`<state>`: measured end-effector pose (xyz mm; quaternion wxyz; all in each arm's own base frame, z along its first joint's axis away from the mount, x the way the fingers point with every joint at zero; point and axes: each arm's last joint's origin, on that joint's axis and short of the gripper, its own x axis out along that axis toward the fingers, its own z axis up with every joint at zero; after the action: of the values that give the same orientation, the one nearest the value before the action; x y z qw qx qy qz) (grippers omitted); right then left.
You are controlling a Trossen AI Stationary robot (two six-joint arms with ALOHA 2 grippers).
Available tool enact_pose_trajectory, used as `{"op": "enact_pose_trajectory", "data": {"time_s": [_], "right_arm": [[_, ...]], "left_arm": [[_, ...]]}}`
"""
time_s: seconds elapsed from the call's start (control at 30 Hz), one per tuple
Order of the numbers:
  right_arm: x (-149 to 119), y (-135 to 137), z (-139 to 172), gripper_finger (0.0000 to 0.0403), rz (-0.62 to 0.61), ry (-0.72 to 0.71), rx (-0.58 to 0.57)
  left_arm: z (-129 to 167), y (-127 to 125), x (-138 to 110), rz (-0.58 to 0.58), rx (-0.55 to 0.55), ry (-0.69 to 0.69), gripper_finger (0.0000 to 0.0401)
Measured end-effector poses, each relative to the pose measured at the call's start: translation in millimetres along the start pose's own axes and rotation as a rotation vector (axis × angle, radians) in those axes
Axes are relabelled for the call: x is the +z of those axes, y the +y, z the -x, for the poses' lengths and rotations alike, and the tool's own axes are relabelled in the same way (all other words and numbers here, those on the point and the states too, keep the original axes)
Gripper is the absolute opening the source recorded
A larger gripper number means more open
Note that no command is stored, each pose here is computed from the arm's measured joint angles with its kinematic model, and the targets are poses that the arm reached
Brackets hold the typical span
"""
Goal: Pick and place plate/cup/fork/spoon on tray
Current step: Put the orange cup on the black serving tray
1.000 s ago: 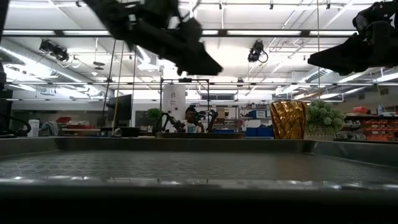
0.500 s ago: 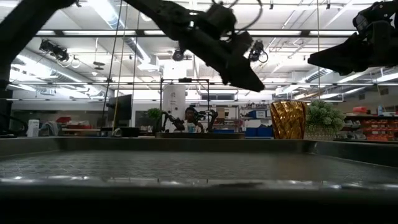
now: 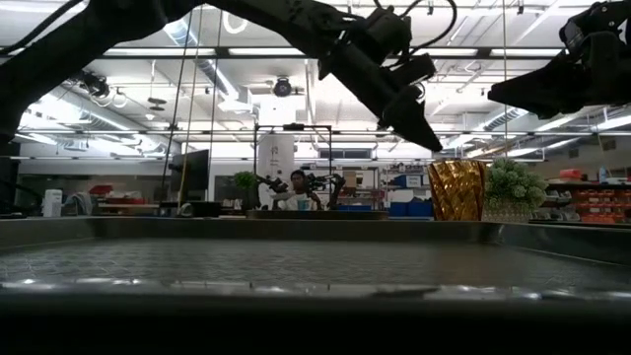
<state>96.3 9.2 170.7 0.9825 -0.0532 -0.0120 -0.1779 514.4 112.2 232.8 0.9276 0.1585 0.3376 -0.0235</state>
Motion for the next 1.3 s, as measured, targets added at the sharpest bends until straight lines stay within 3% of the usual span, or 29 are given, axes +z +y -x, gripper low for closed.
{"op": "enact_pose_trajectory", "data": {"time_s": [0.13, 0.27, 0.53, 0.87, 1.3], "right_arm": [[0.0, 0.0, 0.0, 0.0137, 0.000, 0.000, 0.000], [0.0, 0.0, 0.0, 0.0137, 0.000, 0.000, 0.001], [0.4, 0.1, 0.0, 0.0137, -0.002, -0.003, 0.002], [0.6, 0.0, -0.1, 0.0137, -0.004, -0.005, 0.002], [0.6, -0.1, -0.1, 0.0137, -0.004, -0.005, -0.001]], "left_arm": [[0.3, 0.7, 2.4, -0.078, 0.010, -0.020, 0.0229], [-6.3, 1.7, 0.6, -0.116, 0.023, -0.039, 0.0232], [-16.5, 0.4, -5.0, -0.197, 0.023, -0.038, 0.0192], [-22.2, 2.8, -15.0, -0.206, 0.007, 0.003, 0.0147], [-22.2, 1.7, -18.9, -0.287, 0.028, 0.068, 0.0121]]}}
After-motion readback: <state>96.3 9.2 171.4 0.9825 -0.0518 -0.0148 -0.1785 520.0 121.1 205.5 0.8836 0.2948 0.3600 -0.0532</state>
